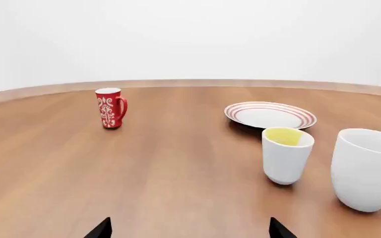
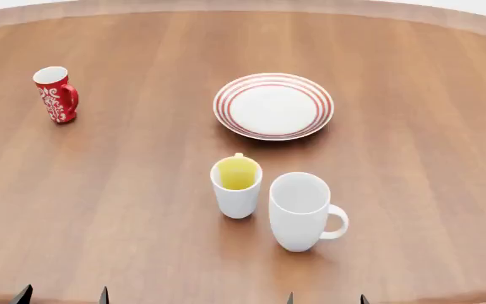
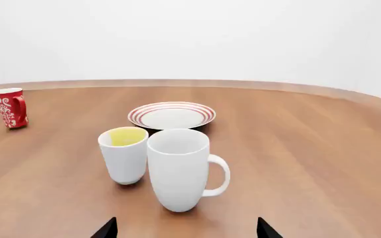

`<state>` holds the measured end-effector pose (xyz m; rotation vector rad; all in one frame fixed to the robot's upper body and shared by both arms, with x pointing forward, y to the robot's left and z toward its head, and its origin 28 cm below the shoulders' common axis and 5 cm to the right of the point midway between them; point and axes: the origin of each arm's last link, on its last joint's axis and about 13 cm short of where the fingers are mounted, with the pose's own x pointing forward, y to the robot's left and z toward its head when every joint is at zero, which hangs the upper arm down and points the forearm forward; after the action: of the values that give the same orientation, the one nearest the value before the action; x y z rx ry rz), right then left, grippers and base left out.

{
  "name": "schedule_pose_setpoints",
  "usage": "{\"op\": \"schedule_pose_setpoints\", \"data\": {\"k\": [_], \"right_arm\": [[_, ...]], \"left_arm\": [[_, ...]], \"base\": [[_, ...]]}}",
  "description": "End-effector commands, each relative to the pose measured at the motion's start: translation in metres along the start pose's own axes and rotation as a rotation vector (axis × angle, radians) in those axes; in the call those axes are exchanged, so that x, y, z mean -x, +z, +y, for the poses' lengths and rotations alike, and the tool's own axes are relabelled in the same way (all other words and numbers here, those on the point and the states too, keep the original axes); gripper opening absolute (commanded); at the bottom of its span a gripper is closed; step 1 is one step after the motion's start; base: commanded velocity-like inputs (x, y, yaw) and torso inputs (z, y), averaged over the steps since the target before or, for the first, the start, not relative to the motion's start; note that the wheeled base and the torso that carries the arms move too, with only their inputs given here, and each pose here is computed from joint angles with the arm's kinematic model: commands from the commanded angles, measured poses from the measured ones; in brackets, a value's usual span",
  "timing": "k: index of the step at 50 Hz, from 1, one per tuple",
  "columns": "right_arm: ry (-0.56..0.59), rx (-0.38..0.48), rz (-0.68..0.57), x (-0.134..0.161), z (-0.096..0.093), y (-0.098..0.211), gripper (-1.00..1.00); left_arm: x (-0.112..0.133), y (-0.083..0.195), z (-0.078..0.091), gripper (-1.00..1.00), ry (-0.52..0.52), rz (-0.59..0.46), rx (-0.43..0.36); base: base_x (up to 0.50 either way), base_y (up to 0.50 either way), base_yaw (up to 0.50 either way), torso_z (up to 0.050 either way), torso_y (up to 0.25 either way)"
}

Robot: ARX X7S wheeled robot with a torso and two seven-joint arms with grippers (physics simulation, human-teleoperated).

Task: Pick up the red mug and put it on the plate

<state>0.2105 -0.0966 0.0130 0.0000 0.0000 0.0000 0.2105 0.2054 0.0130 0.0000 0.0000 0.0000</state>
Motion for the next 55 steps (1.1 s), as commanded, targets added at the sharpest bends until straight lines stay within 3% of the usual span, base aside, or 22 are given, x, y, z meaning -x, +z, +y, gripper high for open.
{"op": "schedule_pose_setpoints", "data": {"k": [1,13,17,18,23,25,31,35,51,55], "right_arm": [[-0.003,-0.005,0.013,0.001,-0.001,-0.001,1.0],[-0.025,-0.012,0.03,0.0,0.0,0.002,1.0],[-0.021,-0.024,0.024,0.001,-0.001,0.011,1.0],[-0.003,-0.053,0.022,0.0,-0.003,0.02,1.0],[-0.008,-0.02,-0.008,-0.004,-0.012,0.072,1.0],[0.032,-0.059,-0.01,-0.006,-0.016,0.095,1.0],[-0.009,-0.015,-0.026,-0.011,-0.025,0.144,1.0],[-0.024,0.006,-0.037,-0.011,-0.026,0.162,1.0],[-0.004,0.002,-0.025,-0.011,-0.027,0.164,1.0],[-0.006,-0.032,-0.017,-0.012,-0.029,0.163,1.0]], "left_arm": [[0.0,0.0,0.001,1.0,0.002,0.001,-0.001],[-0.003,-0.001,-0.001,1.0,0.002,0.02,-0.027],[-0.005,0.016,-0.001,1.0,0.007,0.019,-0.031],[-0.007,0.027,-0.001,1.0,-0.012,0.022,-0.029],[-0.019,0.073,-0.002,1.0,-0.03,-0.031,-0.03],[-0.025,0.091,-0.003,1.0,-0.038,-0.055,-0.036],[-0.033,0.122,-0.001,1.0,-0.024,-0.115,-0.058],[-0.036,0.132,0.001,1.0,-0.053,-0.093,-0.019],[-0.037,0.131,0.0,1.0,-0.067,-0.084,-0.016],[-0.039,0.129,0.002,1.0,-0.063,-0.079,-0.012]], "base": [[0.0,0.0,0.0,0.0,0.0],[0.0,0.0,0.0,0.0,0.0],[0.0,0.0,0.0,0.0,0.0],[0.0,0.0,0.0,0.0,0.0],[0.0,0.0,0.0,0.0,0.0],[0.0,0.0,0.0,0.0,0.0],[0.0,0.0,0.0,0.0,0.0],[0.0,0.0,0.0,0.0,0.0],[0.0,0.0,0.0,0.0,0.0],[0.0,-0.17,0.0,0.0,0.0]]}}
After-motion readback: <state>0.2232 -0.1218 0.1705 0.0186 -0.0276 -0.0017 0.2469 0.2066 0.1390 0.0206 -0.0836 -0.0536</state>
